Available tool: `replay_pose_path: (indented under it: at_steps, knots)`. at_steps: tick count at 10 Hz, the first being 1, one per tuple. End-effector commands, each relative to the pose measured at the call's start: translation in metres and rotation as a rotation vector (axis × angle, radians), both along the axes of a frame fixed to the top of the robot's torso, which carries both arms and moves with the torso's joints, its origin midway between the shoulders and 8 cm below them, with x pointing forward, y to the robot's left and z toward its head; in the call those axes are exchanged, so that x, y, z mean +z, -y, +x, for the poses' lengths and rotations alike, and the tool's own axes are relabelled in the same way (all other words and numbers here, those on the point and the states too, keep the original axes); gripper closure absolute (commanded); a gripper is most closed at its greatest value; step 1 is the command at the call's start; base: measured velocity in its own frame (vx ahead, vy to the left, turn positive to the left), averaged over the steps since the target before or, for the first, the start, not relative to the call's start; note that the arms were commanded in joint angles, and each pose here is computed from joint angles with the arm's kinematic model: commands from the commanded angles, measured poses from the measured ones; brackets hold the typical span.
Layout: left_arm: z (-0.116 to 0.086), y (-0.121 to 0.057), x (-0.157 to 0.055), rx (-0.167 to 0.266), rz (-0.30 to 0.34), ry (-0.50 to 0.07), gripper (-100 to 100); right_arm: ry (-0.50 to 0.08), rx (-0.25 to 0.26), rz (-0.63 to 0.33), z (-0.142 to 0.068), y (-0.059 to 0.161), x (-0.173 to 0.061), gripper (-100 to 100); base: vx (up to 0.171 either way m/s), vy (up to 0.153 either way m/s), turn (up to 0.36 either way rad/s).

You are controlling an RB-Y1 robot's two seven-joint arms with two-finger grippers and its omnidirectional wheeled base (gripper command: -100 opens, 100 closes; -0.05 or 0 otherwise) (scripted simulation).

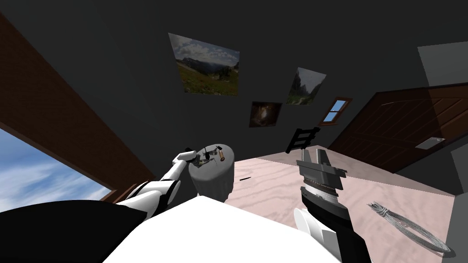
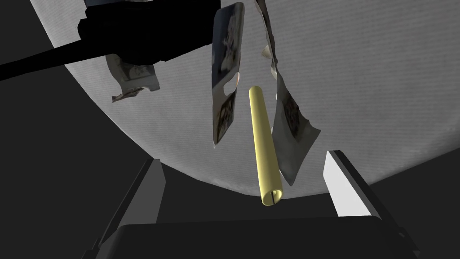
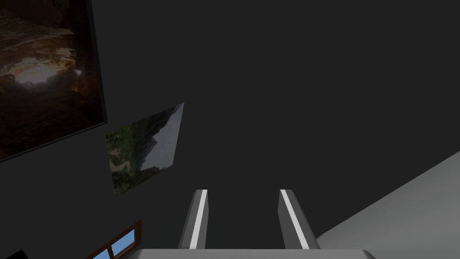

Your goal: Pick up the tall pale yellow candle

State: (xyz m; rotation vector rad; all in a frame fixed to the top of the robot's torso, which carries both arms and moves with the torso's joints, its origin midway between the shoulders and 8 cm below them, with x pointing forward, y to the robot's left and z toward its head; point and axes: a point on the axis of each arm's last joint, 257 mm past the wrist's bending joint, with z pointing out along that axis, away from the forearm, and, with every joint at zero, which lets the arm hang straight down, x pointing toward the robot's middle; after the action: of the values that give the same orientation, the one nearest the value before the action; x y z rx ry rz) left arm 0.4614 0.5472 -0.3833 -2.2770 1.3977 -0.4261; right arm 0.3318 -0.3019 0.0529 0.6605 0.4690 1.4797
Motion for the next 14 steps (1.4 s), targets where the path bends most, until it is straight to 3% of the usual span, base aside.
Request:
replay_pose_path:
  at_steps: [1, 2, 3, 7, 8, 9, 10, 11, 12, 13, 14]
  knots:
    - [-0.001, -0.001, -0.006, 0.001, -0.004, -0.012, -100, 0.0, 0.0, 0.0, 0.0, 0.0, 0.0, 0, -0.004, -0.028, 0.031]
    - [0.001, -0.001, -0.003, -0.001, -0.001, -0.005, -100, 0.0, 0.0, 0.0, 0.0, 0.0, 0.0, 0, -0.001, -0.012, 0.001]
    - [0.001, -0.001, -0.003, -0.002, -0.001, -0.006, 100, 0.0, 0.0, 0.0, 0.0, 0.0, 0.0, 0, 0.0, 0.0, 0.0]
    - [0.0, -0.001, -0.004, -0.001, -0.002, -0.007, 100, 0.0, 0.0, 0.0, 0.0, 0.0, 0.0, 0, 0.0, 0.0, 0.0]
    - [0.0, -0.001, -0.004, -0.001, -0.002, -0.008, 0, 0.0, 0.0, 0.0, 0.0, 0.0, 0.0, 0, 0.0, 0.0, 0.0]
    - [-0.009, 0.001, -0.007, 0.01, -0.006, -0.017, 100, 0.0, 0.0, 0.0, 0.0, 0.0, 0.0, 0, -0.001, 0.024, -0.062]
    - [-0.023, 0.003, -0.015, 0.028, -0.016, -0.04, 100, 0.0, 0.0, 0.0, 0.0, 0.0, 0.0, 0, 0.011, 0.056, -0.109]
    - [-0.014, 0.004, -0.004, 0.016, -0.005, -0.014, 100, 0.0, 0.0, 0.0, 0.0, 0.0, 0.0, 0, 0.011, 0.048, -0.039]
    - [-0.029, 0.006, -0.013, 0.036, -0.016, -0.039, 100, 0.0, 0.0, 0.0, 0.0, 0.0, 0.0, 0, 0.015, 0.046, -0.056]
    - [-0.021, 0.007, -0.004, 0.025, -0.005, -0.017, 100, 0.0, 0.0, 0.0, 0.0, 0.0, 0.0, 0, 0.006, 0.035, -0.024]
    - [-0.037, 0.009, -0.014, 0.047, -0.018, -0.045, 100, 0.0, 0.0, 0.0, 0.0, 0.0, 0.0, 0, 0.003, 0.037, -0.062]
